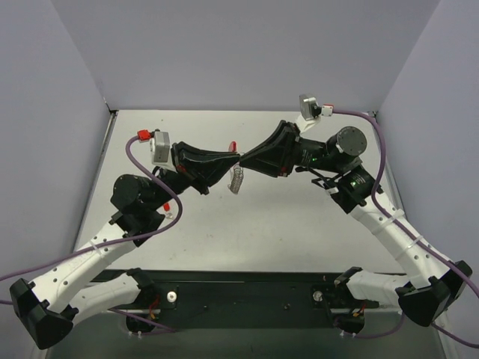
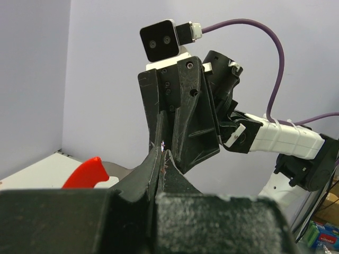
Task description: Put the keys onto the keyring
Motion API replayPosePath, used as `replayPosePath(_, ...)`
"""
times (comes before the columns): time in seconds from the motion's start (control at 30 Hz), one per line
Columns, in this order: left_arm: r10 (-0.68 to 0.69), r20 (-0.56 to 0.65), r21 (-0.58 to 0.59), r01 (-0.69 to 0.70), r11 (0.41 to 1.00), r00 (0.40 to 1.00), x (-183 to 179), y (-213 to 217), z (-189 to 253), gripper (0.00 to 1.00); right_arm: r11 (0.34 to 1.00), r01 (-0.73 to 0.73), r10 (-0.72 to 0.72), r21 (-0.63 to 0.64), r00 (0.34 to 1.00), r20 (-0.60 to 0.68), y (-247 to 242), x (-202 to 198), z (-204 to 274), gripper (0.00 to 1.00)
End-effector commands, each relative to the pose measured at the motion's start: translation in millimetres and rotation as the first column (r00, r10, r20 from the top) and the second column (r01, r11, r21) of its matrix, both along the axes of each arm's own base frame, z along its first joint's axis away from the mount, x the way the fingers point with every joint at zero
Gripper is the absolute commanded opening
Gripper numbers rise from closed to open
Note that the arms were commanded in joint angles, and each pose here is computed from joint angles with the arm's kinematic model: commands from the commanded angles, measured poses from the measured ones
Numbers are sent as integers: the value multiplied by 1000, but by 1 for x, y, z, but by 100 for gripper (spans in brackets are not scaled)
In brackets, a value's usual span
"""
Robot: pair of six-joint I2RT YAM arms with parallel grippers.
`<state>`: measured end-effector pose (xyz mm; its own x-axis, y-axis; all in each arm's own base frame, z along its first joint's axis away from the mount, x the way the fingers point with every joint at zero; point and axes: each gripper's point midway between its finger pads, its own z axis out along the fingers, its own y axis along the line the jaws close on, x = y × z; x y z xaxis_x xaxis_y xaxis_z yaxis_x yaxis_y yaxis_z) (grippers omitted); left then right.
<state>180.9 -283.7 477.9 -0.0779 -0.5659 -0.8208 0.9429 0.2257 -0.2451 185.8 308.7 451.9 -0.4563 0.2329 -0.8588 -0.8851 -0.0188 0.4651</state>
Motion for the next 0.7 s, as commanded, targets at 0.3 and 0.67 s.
replayPosePath(0.3, -30, 63, -53, 33, 998, 998, -19, 9, 24, 0, 996, 16, -27, 85, 992, 122, -8, -11, 35, 8)
replayPosePath(0.67, -44, 60, -58, 47, 997, 997, -22, 9, 25, 0, 991, 64, -80, 115, 987, 141, -14, -9, 42, 38)
